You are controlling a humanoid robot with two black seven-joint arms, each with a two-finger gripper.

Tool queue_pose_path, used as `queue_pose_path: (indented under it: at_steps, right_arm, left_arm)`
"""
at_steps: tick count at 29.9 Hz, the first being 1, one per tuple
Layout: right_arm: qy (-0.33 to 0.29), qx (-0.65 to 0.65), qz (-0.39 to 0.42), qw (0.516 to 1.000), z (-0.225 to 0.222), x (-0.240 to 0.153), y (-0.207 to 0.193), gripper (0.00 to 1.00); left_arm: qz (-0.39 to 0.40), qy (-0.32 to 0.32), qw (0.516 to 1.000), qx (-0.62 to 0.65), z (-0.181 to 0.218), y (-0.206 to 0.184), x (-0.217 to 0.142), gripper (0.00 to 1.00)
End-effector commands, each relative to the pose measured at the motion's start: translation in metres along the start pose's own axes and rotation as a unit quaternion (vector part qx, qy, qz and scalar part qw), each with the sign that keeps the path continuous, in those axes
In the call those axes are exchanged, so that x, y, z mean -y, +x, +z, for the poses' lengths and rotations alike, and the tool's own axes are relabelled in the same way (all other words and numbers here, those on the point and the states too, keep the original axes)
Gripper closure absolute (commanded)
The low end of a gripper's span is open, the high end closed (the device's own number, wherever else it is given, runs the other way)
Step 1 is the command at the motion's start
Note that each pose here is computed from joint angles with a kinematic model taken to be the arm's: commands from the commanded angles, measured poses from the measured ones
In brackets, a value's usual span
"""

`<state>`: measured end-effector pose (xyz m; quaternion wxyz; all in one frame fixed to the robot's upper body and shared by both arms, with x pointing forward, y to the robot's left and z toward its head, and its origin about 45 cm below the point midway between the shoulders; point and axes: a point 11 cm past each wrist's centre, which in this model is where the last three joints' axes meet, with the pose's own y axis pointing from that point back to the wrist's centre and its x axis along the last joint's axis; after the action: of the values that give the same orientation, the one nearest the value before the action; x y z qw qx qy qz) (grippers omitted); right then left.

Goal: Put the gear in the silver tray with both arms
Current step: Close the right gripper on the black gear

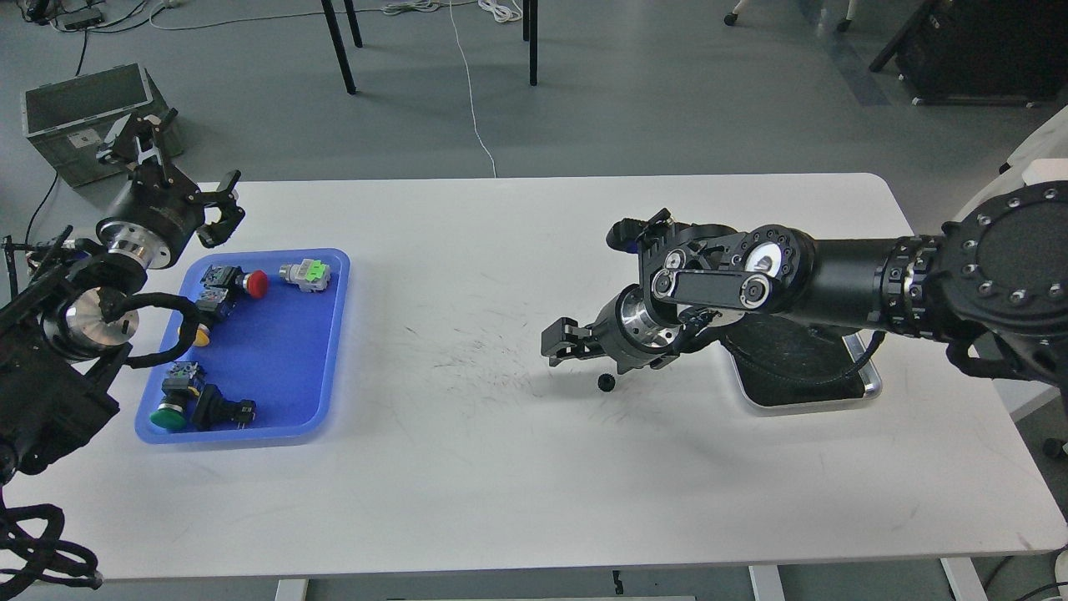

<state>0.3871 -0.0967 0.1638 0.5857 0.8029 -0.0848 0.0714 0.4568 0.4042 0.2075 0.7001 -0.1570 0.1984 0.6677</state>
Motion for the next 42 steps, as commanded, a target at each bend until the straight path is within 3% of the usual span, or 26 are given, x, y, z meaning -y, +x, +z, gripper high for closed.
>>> queue_pose_path:
  at_steps: [1, 28, 33, 42]
  right_arm:
    - [-0.003, -0.001, -0.008, 1.000, 0.000, 0.001, -0.004, 0.05]
    - [-0.051, 0.001, -0.007, 0.999, 0.017, 0.011, -0.016, 0.12]
    - [-0.054, 0.000, 0.001, 0.999, 0.018, 0.011, -0.013, 0.23]
    - [-0.057, -0.006, 0.006, 0.998, 0.020, 0.011, -0.011, 0.53]
  left_arm:
    - [0.000, 0.000, 1.000, 0.000, 0.000, 0.000, 0.000, 0.02]
    - [-0.001, -0.001, 1.000, 0.000, -0.001, -0.001, 0.000, 0.02]
    - [-0.002, -0.001, 1.000, -0.002, -0.003, -0.002, 0.000, 0.02]
    - [-0.002, 0.000, 1.000, -0.002, -0.004, -0.003, 0.000, 0.02]
